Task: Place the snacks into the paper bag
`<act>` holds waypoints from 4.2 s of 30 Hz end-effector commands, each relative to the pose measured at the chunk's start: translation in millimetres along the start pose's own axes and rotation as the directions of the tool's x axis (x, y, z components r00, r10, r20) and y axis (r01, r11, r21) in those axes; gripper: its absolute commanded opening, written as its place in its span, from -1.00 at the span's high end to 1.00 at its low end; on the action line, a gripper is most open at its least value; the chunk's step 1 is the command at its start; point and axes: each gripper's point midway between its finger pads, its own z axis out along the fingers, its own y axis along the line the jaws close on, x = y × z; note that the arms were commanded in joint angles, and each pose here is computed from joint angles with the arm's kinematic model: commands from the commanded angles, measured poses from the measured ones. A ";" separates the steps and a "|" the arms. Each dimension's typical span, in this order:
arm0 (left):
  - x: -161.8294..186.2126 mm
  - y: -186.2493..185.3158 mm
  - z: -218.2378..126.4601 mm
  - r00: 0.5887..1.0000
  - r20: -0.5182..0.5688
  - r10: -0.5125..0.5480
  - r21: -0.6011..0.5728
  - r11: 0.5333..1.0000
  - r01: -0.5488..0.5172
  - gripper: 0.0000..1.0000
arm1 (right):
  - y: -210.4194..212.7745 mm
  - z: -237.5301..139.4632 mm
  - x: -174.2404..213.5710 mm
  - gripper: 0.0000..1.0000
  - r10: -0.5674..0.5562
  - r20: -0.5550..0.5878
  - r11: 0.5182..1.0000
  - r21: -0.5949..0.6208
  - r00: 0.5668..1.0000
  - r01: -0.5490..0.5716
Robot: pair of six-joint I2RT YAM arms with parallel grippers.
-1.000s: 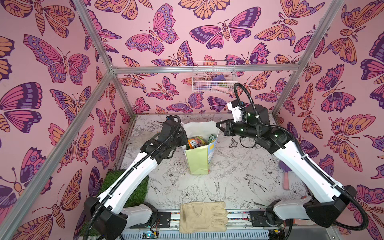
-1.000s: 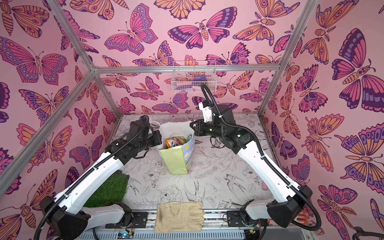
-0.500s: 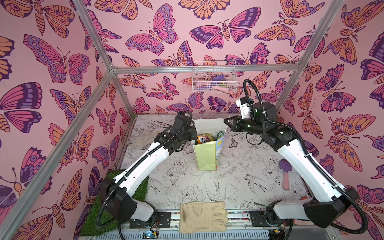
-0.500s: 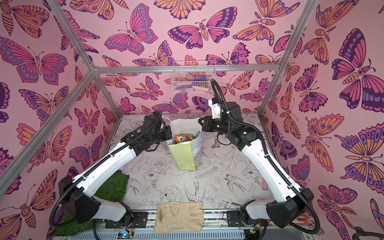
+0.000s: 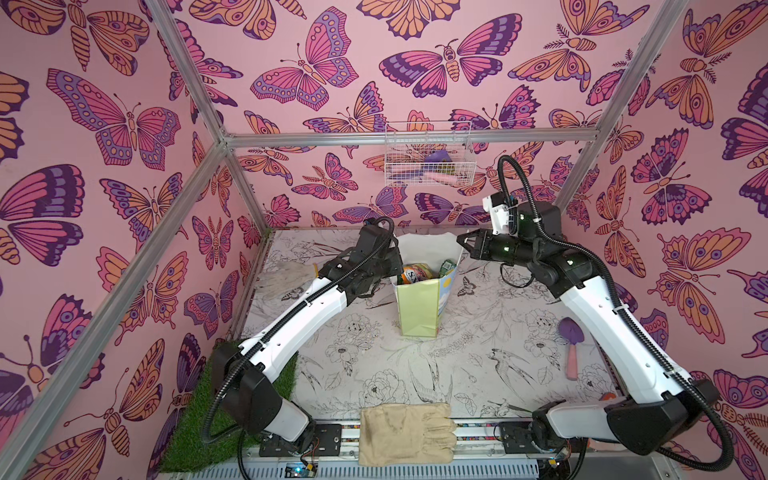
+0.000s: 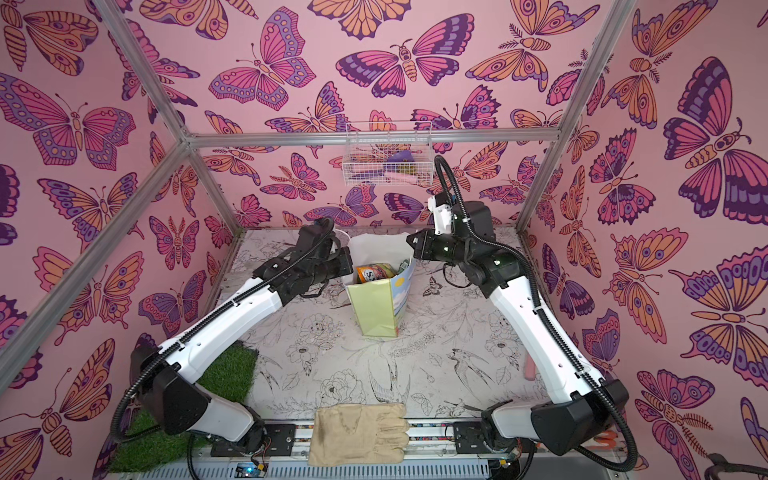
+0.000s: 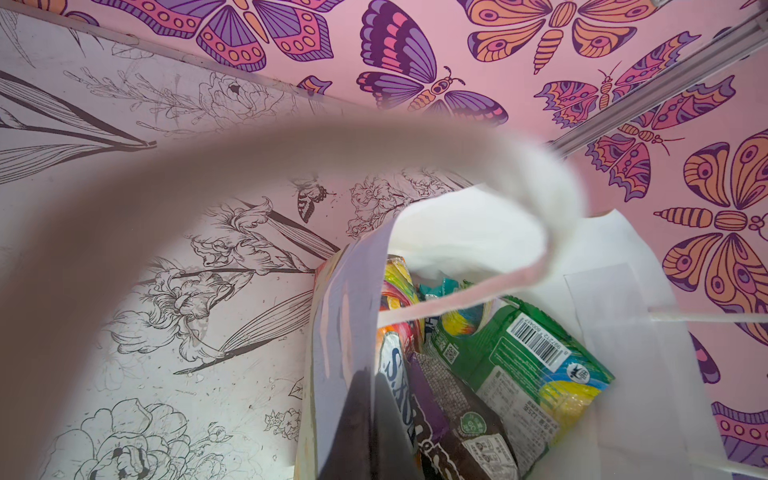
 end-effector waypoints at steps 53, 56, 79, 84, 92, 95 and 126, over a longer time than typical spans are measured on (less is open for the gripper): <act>-49.9 17.6 -128.2 0.936 0.335 0.111 -0.009 0.993 -0.115 -0.94 | -16.3 -77.9 -4.9 -0.99 -0.148 0.148 0.975 0.189 0.978 0.119; -47.7 26.3 -135.1 0.927 0.347 0.142 -0.043 0.990 -0.135 -0.94 | -21.1 -89.6 -6.0 -0.99 -0.174 0.182 0.964 0.232 0.968 0.129; -0.4 113.6 -159.9 0.877 0.387 0.285 -0.299 0.938 -0.173 -0.95 | -86.3 -118.6 35.7 -0.99 -0.290 0.236 0.862 0.485 0.927 0.147; 5.0 122.7 -159.0 0.866 0.382 0.323 -0.336 0.921 -0.196 -0.94 | -97.8 -116.0 47.9 -0.99 -0.296 0.216 0.848 0.507 0.930 0.152; 14.5 142.6 -156.9 0.850 0.380 0.364 -0.411 0.890 -0.198 -0.94 | -119.7 -115.7 71.8 -0.99 -0.329 0.250 0.829 0.538 0.911 0.152; 18.0 151.5 -155.1 0.846 0.373 0.382 -0.450 0.871 -0.195 -0.95 | -127.6 -119.1 80.0 -0.99 -0.347 0.258 0.815 0.558 0.902 0.154; 64.0 224.5 -138.1 0.807 0.314 0.500 -0.685 0.708 -0.173 -1.00 | -203.9 -129.9 145.8 -0.99 -0.407 0.158 0.632 0.759 0.900 0.153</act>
